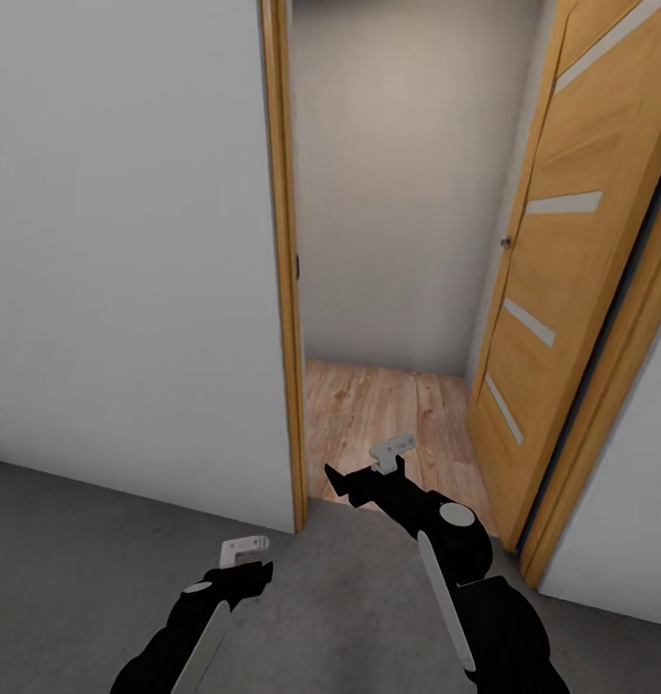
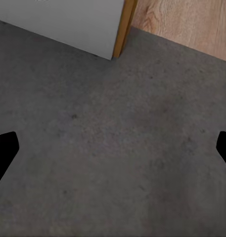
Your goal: Move the two storage containers from the living room to the garage. In the garage, place one container on the floor and stack the other container on top of it (either order is fine).
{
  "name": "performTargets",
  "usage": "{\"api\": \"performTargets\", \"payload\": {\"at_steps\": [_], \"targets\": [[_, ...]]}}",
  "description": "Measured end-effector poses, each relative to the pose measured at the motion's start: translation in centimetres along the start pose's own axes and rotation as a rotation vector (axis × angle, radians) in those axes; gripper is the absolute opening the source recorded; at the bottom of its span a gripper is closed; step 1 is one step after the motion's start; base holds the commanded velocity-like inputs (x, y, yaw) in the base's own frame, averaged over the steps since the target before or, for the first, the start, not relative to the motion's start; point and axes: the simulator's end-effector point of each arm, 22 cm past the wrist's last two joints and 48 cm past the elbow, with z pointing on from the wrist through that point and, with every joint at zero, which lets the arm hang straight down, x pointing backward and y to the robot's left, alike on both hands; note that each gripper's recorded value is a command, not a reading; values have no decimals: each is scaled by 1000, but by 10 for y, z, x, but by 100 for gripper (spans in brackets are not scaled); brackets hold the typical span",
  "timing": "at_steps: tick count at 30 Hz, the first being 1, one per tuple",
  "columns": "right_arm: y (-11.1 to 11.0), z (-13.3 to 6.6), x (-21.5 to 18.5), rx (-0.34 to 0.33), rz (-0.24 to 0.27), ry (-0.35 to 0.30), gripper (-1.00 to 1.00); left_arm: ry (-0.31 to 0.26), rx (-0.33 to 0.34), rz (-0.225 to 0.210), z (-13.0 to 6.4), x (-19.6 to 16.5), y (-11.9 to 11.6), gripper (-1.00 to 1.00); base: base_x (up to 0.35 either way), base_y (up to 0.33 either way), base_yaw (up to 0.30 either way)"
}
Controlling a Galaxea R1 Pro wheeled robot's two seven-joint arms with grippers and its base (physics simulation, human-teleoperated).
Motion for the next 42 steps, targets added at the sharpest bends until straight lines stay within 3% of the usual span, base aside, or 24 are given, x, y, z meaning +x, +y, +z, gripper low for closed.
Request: {"api": "performTargets", "payload": {"at_steps": [11, 21, 42], "targets": [[-6, 4, 5, 10, 22, 10, 100, 12, -1, 11, 3, 6, -2, 100, 47, -27, -61], [-15, 4, 10, 22, 29, 20, 100, 21, -4, 12, 6, 10, 0, 100, 255, -208, -198], [-17, 4, 8, 29, 38, 13, 100, 22, 5, 24, 5, 11, -5, 100, 293, -170, -53]]}}
